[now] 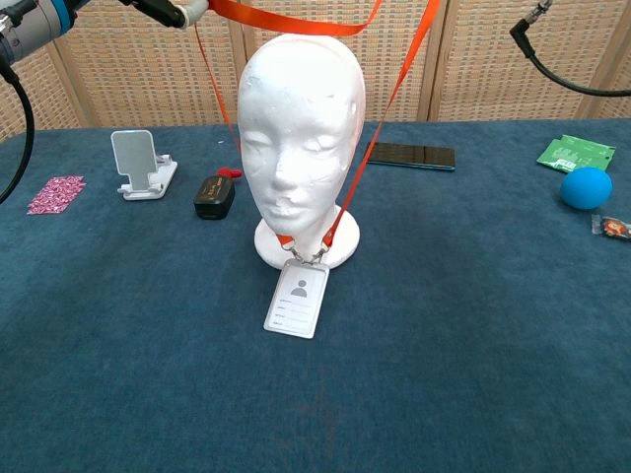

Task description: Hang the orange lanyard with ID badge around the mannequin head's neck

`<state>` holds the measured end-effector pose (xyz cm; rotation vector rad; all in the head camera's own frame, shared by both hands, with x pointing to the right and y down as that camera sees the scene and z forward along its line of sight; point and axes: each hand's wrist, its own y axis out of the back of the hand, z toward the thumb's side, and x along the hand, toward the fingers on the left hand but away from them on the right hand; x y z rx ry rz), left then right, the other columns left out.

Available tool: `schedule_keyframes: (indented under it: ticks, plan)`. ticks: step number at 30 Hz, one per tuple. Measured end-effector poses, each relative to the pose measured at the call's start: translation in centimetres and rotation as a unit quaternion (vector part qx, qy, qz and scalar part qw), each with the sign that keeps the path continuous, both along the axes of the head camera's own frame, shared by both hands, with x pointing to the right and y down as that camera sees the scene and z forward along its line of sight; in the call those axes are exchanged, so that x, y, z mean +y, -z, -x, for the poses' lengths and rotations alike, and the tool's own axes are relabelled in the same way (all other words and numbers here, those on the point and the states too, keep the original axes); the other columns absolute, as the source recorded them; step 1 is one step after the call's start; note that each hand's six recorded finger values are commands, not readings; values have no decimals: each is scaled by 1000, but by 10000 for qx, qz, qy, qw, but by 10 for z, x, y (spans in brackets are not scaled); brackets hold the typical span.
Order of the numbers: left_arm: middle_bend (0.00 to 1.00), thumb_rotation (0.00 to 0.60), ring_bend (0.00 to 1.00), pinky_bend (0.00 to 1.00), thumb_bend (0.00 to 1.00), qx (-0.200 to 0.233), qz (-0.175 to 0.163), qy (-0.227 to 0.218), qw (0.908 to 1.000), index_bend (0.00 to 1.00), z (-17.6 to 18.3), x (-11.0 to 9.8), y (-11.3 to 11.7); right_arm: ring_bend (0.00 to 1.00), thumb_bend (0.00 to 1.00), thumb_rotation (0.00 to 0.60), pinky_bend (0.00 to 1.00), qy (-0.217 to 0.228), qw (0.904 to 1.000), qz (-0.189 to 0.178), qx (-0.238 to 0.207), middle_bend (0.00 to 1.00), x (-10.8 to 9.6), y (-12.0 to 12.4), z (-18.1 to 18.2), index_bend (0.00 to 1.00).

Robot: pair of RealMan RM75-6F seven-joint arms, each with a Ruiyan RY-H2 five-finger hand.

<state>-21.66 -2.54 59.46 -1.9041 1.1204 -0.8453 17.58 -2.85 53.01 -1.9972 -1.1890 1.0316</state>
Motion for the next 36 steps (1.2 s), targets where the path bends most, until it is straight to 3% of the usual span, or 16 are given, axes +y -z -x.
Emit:
schedule_keyframes:
  ticks: [14, 22, 24, 27, 29, 31, 32, 34, 36]
  plan:
    - [0, 600, 0, 0, 459, -248, 445, 378, 9980, 720, -2, -20, -35, 0, 638, 600, 0, -453, 9978, 268, 396, 0, -36, -40, -19, 756]
    - [0, 600, 0, 0, 459, -448, 440, 358, 9974, 690, -19, -29, -50, 0, 638, 600, 0, -552, 9956, 467, 600, 0, -50, -73, -24, 755]
    - [0, 600, 0, 0, 458, -508, 450, 360, 9970, 599, -22, -30, -56, 0, 636, 600, 0, -536, 9953, 494, 641, 0, -52, -80, -24, 751]
    - [0, 600, 0, 0, 455, -583, 513, 353, 9964, 310, -26, -30, -66, 0, 620, 600, 0, -532, 9947, 514, 707, 0, -54, -89, -26, 719]
    - [0, 600, 0, 0, 455, -622, 578, 350, 9958, 101, -29, -29, -72, 0, 516, 600, 0, -573, 9944, 535, 706, 0, -56, -95, -28, 614]
    - [0, 600, 0, 0, 454, -666, 634, 355, 9951, 14, -29, -28, -77, 0, 349, 600, 0, -611, 9942, 562, 681, 0, -57, -99, -30, 438]
    - [0, 600, 0, 0, 452, -685, 688, 355, 9946, 0, -30, -28, -80, 0, 253, 600, 0, -620, 9941, 578, 672, 0, -58, -102, -32, 326]
    - [0, 600, 0, 0, 447, -705, 735, 359, 9941, 0, -31, -28, -83, 0, 147, 600, 0, -610, 9941, 583, 678, 0, -58, -106, -35, 198]
    - [0, 600, 0, 0, 440, -677, 784, 359, 9940, 0, -32, -27, -86, 0, 107, 600, 0, -591, 9941, 583, 693, 0, -58, -109, -38, 151]
